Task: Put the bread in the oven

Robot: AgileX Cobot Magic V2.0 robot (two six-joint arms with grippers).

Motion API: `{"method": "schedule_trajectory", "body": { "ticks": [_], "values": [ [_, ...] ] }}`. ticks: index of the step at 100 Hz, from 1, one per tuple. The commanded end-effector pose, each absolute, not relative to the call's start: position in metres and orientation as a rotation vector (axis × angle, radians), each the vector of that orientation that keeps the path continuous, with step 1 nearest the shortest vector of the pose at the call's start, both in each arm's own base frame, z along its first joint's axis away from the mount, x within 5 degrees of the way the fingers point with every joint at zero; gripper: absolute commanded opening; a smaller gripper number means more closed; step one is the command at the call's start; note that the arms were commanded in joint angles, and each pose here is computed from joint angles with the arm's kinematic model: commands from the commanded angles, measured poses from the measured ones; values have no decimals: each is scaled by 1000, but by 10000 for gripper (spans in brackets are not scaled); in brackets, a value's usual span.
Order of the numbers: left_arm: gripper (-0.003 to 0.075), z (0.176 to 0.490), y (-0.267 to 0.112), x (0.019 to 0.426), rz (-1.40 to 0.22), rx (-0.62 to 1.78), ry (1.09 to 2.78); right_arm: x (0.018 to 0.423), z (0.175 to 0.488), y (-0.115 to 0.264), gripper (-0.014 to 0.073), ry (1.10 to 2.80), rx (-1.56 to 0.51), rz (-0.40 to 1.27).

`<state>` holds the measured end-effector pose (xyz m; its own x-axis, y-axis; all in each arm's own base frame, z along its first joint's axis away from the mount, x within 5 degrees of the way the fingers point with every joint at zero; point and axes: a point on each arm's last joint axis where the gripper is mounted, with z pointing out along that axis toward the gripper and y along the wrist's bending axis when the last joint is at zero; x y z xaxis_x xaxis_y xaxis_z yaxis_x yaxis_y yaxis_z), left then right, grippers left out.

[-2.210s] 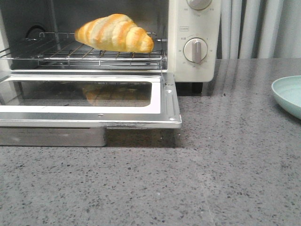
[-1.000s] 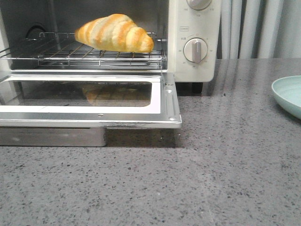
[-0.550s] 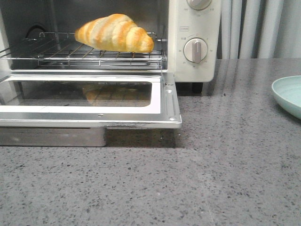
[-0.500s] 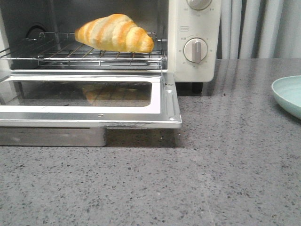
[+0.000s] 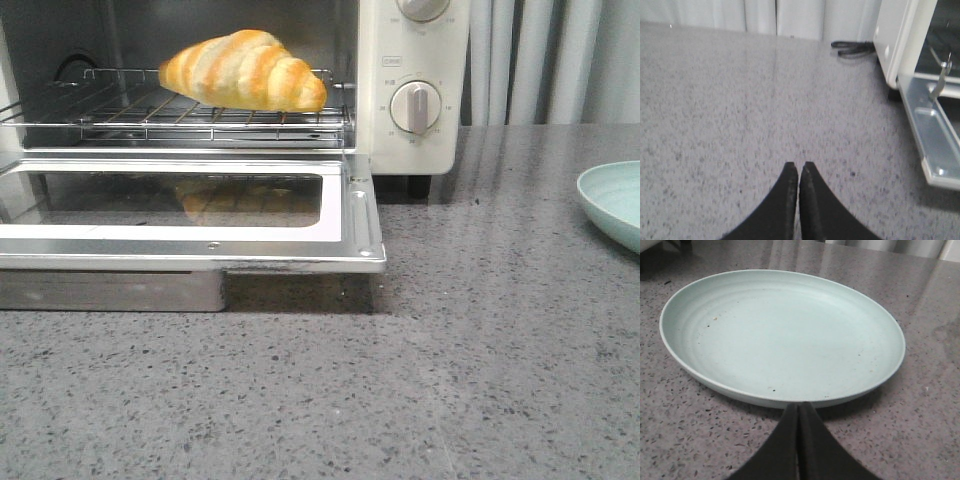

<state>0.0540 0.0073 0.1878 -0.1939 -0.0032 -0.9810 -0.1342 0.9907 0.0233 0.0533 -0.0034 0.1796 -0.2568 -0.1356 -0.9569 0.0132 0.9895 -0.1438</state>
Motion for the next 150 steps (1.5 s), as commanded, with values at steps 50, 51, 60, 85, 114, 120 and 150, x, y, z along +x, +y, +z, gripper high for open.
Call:
{"method": "schedule_trajectory", "body": {
  "ticks": [50,51,60,85,114,120,150],
  "values": [
    [-21,180,2,53,105,95,1770,53,180,-3,-76,1786,-87,-147],
    [-21,180,2,53,105,95,1770,53,180,-3,-76,1786,-87,-147],
    [-21,181,1,53,94,85,1768,53,180,-3,-76,1786,-87,-147],
    [-21,181,1,53,79,72,1765,53,180,-3,-76,1786,-87,-147],
    [-21,181,0,53,58,58,1761,53,180,-3,-76,1786,-87,-147],
    [-21,181,0,53,58,58,1761,53,180,-3,-76,1786,-87,-147],
    [-21,181,0,53,58,58,1761,53,180,-3,-76,1786,-87,-147]
  ]
}}
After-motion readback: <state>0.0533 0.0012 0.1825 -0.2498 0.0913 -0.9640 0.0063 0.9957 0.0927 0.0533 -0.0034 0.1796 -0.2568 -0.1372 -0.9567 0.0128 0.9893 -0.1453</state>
